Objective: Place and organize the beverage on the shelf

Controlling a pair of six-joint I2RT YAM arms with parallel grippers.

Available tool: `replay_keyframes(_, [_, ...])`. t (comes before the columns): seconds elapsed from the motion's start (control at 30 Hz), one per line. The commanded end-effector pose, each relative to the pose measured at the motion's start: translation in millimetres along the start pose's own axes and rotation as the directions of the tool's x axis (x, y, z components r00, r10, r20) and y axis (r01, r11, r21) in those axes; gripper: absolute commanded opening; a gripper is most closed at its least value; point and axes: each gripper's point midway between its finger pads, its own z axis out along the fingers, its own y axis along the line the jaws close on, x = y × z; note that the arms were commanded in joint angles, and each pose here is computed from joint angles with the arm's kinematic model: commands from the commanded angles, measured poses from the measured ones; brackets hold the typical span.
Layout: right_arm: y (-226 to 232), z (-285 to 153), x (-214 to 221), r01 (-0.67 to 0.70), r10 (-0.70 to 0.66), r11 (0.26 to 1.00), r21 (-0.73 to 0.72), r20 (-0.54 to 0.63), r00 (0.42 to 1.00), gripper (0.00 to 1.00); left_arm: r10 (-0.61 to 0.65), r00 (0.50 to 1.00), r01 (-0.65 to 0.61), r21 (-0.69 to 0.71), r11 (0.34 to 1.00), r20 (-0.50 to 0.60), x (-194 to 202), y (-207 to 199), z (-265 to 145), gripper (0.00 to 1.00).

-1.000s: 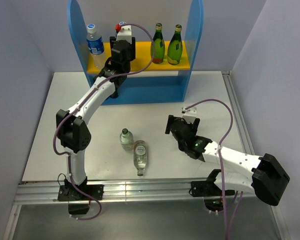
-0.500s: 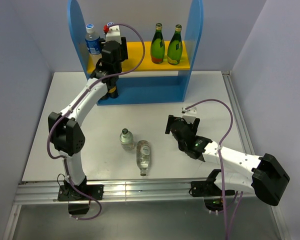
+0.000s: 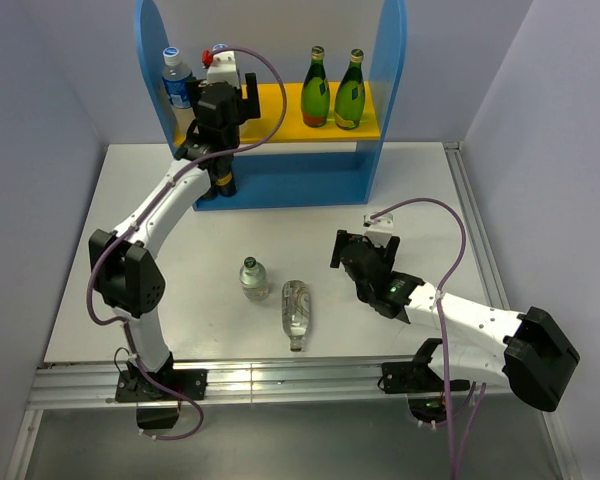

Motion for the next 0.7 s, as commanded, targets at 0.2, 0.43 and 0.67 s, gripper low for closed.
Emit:
replay_keyframes(0.2, [8,0,-27,-0.058,0.059,0.998,-0.005,0.059,0.997,1.00,-0.072,0.996,0.068,0.070,0.995,0.051,-34,-5,-34,0.99])
replay_keyframes(0.43, [8,0,-29,-0.062,0.062,0.998,-0.004,0.063,0.996,1.00,-0.051,0.998,0.048,0.066,0.997,0.043,-35,-11,-60,0.99])
replay_keyframes(0.67, [8,-1,-28,-0.066,0.066,0.998,-0.005,0.062,0.996,1.00,-0.073,0.997,0.072,0.061,0.996,0.006,-34,-19,-116,0.99])
